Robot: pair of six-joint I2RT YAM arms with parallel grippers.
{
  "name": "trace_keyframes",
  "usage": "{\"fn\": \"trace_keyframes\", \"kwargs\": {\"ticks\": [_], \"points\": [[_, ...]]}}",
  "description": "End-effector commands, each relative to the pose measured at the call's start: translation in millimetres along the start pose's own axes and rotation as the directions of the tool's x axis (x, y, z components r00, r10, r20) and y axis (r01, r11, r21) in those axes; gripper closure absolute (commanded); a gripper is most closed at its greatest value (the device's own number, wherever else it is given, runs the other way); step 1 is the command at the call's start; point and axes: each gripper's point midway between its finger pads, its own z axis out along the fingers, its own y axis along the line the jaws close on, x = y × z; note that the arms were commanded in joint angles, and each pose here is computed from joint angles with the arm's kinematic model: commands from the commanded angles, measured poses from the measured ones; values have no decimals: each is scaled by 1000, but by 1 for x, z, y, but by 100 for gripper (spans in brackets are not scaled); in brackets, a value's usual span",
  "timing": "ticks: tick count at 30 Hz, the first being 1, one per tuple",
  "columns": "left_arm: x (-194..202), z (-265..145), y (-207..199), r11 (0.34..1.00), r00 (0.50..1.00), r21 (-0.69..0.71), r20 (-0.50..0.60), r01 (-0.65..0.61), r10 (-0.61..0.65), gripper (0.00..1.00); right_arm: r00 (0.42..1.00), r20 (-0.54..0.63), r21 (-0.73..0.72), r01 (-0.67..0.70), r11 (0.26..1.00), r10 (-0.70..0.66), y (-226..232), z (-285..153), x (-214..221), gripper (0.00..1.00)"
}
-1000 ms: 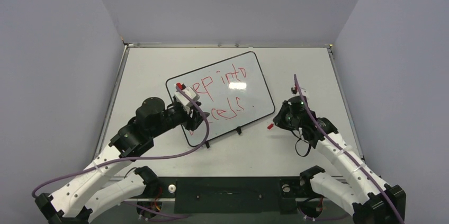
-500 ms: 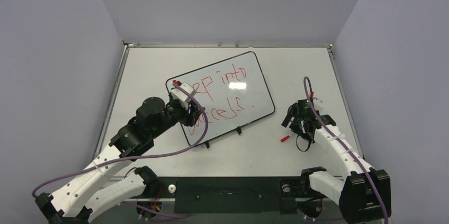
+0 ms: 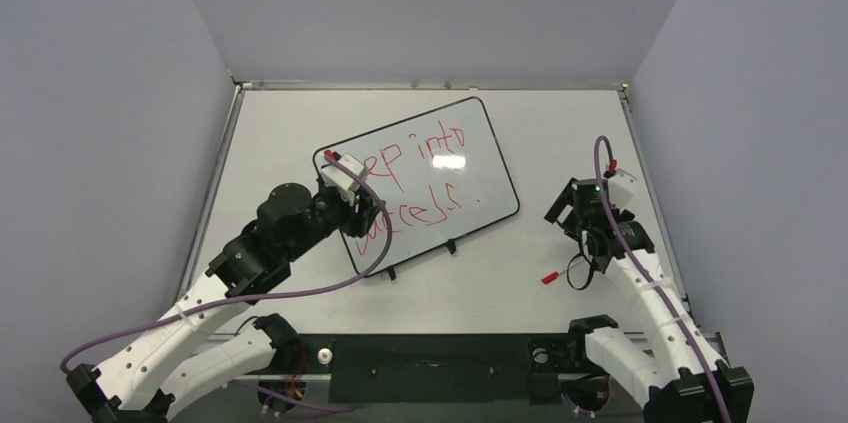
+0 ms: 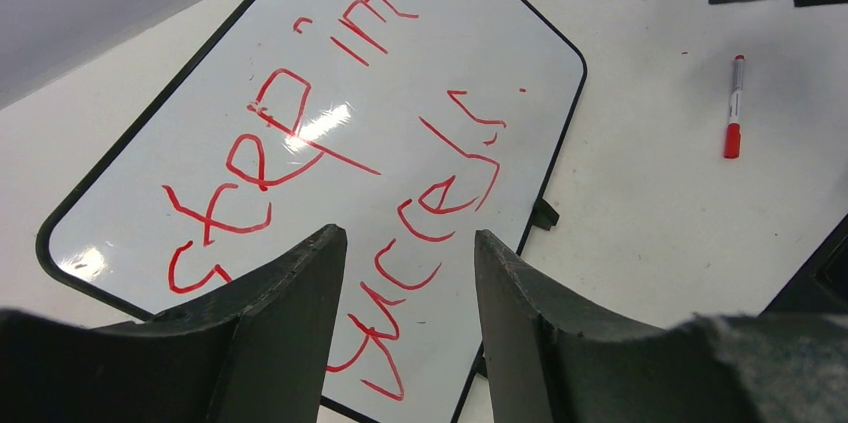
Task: Write a sentence on the whiteboard
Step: Put down the whiteboard marker at the center of the board, then reset both arms
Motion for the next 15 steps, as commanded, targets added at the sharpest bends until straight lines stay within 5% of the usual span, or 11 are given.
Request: {"fn": "trace_keyframes", "kwargs": {"ticks": [1,8,15], "points": [[-29,-7,7,999,997,-35,77,24,-21,52,978,207,-47,-18,999,27,8,-42,-65,11],[-30,-8,12,998,996,-59,84,31,-26,52,896,429,-380,64,923,115,58,-125,-124,10],[-32,-13,31,985,994,-163,102,51,-35,52,831,510,-600,158,784,223,83,-193,-141,10]]}}
